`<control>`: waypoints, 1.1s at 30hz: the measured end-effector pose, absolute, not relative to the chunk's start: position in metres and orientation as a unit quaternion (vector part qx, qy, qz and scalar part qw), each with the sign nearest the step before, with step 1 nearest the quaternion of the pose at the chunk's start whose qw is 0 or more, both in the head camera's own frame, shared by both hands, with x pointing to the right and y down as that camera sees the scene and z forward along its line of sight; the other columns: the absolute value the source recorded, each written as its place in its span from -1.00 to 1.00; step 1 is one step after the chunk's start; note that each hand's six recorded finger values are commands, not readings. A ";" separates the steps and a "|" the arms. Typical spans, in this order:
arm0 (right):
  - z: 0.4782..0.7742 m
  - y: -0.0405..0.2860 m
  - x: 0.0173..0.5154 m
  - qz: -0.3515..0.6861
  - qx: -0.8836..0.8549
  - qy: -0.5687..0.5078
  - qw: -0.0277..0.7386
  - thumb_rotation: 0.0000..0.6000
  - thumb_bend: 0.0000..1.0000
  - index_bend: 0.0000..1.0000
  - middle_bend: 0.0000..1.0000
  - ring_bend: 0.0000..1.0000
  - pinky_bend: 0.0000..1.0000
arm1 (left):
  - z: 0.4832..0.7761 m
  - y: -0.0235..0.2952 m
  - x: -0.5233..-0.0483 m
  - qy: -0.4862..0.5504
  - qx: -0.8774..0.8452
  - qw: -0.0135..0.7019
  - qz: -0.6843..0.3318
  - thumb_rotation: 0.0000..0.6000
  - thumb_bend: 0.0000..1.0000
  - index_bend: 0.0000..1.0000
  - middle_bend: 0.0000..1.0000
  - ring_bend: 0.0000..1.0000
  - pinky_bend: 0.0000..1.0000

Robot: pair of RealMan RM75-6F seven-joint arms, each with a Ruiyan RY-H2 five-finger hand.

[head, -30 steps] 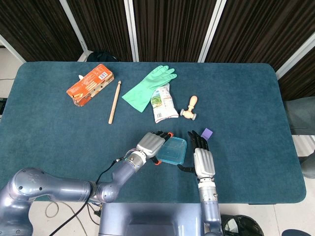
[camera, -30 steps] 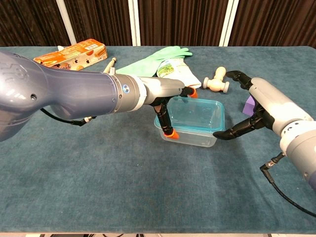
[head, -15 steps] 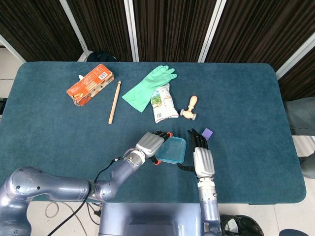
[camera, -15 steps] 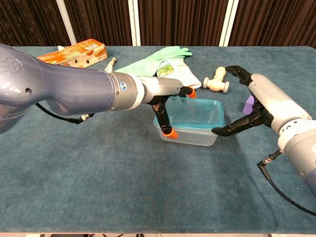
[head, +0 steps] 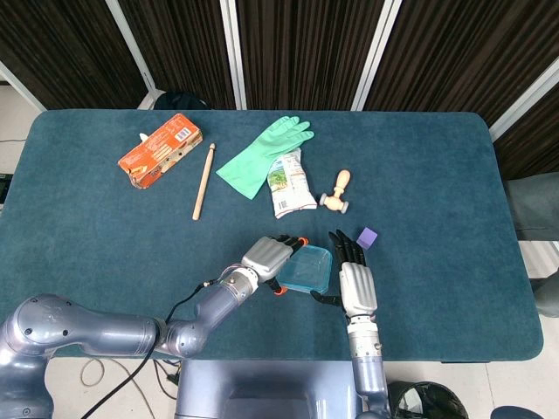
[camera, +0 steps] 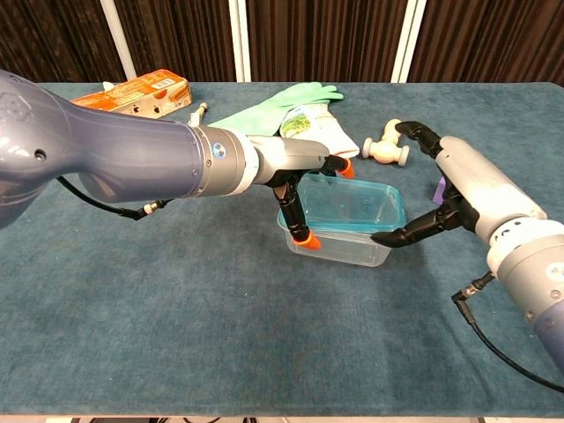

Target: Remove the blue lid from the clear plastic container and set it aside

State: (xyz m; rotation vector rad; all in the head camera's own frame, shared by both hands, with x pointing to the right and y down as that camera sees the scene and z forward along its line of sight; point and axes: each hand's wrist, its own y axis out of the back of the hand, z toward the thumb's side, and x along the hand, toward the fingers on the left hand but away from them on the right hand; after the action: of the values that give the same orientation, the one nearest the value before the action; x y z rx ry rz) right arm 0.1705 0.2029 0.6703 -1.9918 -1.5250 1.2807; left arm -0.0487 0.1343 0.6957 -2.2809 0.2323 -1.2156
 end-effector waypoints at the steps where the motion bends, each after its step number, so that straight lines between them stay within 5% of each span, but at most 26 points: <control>1: 0.670 0.202 0.170 0.448 -0.698 -0.535 0.162 1.00 -0.58 -0.79 -1.00 -1.00 -1.00 | 0.696 0.134 -0.049 0.086 -0.847 0.270 -0.451 1.00 -0.45 -0.70 -0.55 -0.74 -0.43; 10: 0.671 0.202 0.170 0.449 -0.698 -0.533 0.167 1.00 -0.50 -0.25 -0.77 -1.00 -1.00 | 0.694 0.134 -0.050 0.084 -0.848 0.269 -0.449 1.00 -0.45 -0.70 -0.55 -0.74 -0.43; 23: 0.674 0.200 0.166 0.449 -0.699 -0.532 0.166 1.00 -0.30 -0.08 -0.73 -1.00 -1.00 | 0.694 0.136 -0.053 0.077 -0.847 0.273 -0.449 1.00 -0.45 -0.70 -0.55 -0.74 -0.43; 33: 0.681 0.202 0.163 0.454 -0.700 -0.525 0.168 1.00 0.16 0.05 -0.68 -1.00 -1.00 | 0.692 0.131 -0.056 0.083 -0.847 0.276 -0.447 1.00 -0.45 -0.70 -0.55 -0.74 -0.43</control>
State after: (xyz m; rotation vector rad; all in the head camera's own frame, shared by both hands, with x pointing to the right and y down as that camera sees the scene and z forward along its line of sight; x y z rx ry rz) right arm 0.1630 0.2024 0.6810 -1.9908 -1.4934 1.2928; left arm -0.0558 0.1313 0.6916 -2.2756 0.2217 -1.2024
